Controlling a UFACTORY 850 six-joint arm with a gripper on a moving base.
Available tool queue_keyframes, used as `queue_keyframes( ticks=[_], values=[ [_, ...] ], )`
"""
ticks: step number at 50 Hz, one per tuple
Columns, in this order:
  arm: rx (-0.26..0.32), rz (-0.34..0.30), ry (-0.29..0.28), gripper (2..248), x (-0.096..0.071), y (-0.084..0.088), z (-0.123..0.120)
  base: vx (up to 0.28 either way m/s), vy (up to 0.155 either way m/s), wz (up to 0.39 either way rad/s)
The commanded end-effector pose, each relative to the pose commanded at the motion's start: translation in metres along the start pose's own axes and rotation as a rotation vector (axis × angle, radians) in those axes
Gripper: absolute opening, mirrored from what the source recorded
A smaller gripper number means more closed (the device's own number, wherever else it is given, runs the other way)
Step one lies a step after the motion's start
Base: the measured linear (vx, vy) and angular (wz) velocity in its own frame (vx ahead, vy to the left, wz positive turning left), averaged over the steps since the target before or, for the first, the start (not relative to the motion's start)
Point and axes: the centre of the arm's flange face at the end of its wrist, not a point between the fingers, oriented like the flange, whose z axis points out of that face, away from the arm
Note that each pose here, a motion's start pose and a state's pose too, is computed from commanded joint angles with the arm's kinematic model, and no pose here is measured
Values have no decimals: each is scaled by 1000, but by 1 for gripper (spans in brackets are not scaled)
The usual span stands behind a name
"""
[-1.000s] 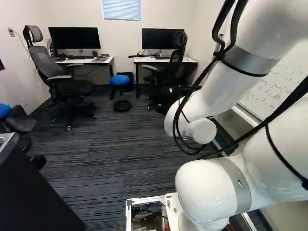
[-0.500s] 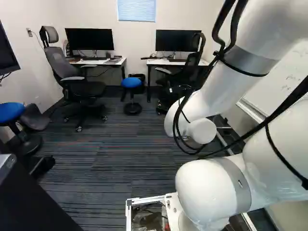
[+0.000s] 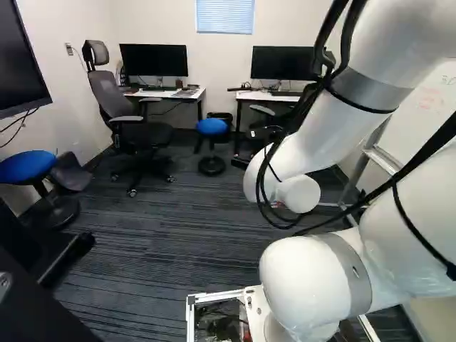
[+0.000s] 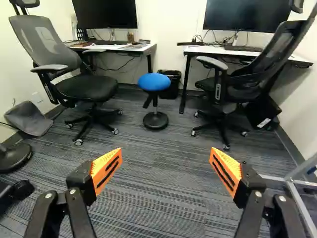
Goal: Open the door and move inside
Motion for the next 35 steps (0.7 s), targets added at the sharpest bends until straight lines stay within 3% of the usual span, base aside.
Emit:
queue_keyframes(
  ticks=[14, 35],
  values=[
    [0, 0, 0, 247, 0, 0, 0, 227, 74, 178],
    [0, 0, 0, 247, 0, 0, 0, 221, 38, -7]
  ],
)
